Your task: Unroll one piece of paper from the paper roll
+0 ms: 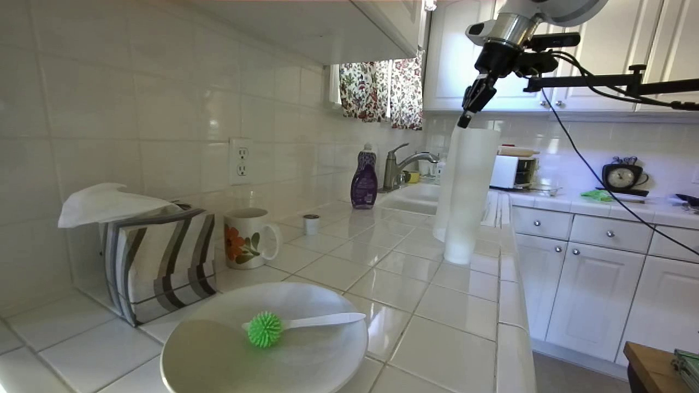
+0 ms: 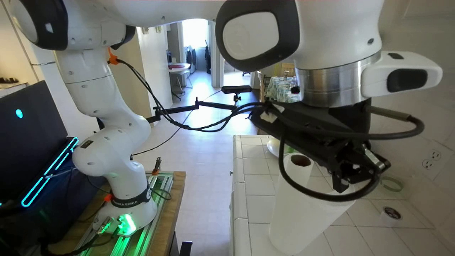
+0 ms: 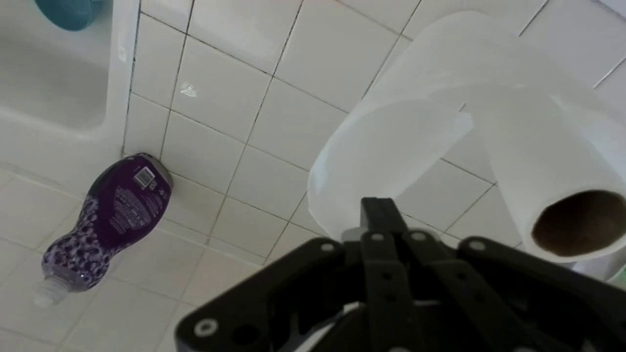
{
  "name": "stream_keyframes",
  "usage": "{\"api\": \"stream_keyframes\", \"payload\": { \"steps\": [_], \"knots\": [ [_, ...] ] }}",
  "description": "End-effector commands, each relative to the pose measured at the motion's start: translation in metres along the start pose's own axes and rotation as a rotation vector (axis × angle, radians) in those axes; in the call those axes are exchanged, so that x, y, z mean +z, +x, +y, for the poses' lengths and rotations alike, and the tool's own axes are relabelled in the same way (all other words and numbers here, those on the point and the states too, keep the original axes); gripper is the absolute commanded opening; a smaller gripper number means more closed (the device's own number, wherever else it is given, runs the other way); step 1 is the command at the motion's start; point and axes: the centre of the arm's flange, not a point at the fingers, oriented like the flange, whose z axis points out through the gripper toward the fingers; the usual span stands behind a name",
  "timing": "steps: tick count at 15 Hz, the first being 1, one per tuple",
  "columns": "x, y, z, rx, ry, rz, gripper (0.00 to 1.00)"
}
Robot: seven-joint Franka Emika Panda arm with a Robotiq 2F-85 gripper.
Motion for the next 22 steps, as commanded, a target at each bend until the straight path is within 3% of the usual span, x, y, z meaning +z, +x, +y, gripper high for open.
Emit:
{"api": "stream_keyframes", "payload": {
  "steps": [1,2,7,12,18,22],
  "knots": [
    [0.002,-0.001,-0.015,0.015,-0.028,-0.019,0.26],
    [0.003,0.000,-0.017,0.019,-0.029,-0.021,0.27],
    [-0.014,0.005,-0.024,0.015,-0.012,-0.016,0.62],
    [-0.061,-0.007,-0.037,0.021,0.001,-0.076,0.96],
    [-0.127,-0.036,-0.062,0.073,0.125,-0.127,1.00],
    [-0.155,-0.046,-0.072,0.155,0.109,-0.132,1.00]
  ]
}}
